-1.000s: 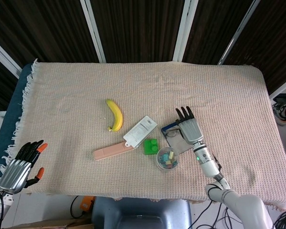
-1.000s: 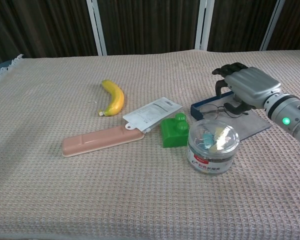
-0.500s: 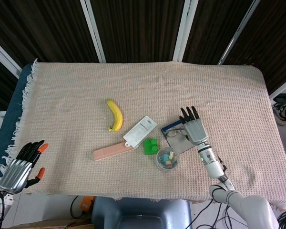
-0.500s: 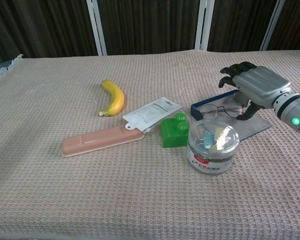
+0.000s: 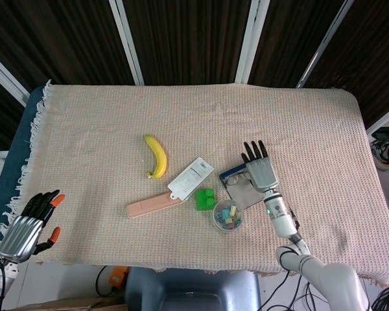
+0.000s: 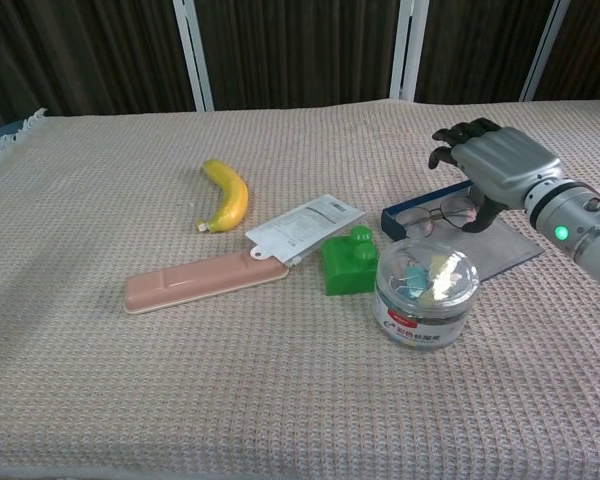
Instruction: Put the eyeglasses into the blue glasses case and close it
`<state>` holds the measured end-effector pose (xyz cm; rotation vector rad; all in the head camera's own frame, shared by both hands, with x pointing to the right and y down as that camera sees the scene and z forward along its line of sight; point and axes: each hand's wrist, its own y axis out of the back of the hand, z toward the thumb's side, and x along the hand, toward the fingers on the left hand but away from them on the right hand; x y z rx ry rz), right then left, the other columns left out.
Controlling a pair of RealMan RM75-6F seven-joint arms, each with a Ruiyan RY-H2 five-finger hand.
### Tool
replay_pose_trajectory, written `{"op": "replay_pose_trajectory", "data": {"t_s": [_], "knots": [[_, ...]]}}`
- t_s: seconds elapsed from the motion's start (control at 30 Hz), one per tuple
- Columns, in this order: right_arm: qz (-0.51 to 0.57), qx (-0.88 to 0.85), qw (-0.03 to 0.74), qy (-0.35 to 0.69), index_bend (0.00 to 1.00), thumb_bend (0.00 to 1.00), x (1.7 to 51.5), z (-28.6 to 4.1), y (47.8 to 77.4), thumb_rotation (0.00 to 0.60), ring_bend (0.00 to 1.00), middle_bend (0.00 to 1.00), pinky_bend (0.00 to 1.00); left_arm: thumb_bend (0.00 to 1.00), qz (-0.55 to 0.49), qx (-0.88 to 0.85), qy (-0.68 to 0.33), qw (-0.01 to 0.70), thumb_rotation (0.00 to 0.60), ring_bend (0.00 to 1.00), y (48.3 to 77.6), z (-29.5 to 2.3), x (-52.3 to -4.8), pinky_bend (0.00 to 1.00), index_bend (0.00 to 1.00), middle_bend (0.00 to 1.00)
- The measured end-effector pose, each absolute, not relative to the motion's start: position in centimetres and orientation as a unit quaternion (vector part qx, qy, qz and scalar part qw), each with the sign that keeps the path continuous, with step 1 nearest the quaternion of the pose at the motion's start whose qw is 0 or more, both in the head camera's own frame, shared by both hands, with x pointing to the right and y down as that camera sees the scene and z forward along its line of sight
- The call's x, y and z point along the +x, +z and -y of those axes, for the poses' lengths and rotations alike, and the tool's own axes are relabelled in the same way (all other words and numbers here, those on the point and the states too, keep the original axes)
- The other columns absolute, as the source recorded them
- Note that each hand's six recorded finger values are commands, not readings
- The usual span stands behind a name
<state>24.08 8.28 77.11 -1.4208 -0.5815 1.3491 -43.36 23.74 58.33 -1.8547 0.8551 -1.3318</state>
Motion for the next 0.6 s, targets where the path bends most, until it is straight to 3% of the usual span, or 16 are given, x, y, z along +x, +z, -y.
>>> {"op": "replay_pose_trajectory", "data": {"t_s": [0.6], "knots": [[0.247,-0.593,0.533,0.551,0.36,0.22,23.9,-7.83,76.41,0.6,0.0,0.15,0.0,0.46,-0.328,-0.713,-0.515,0.345,0.6,0.0,58.4,-23.73,-43.39,0.07,0.0,0.0]]}}
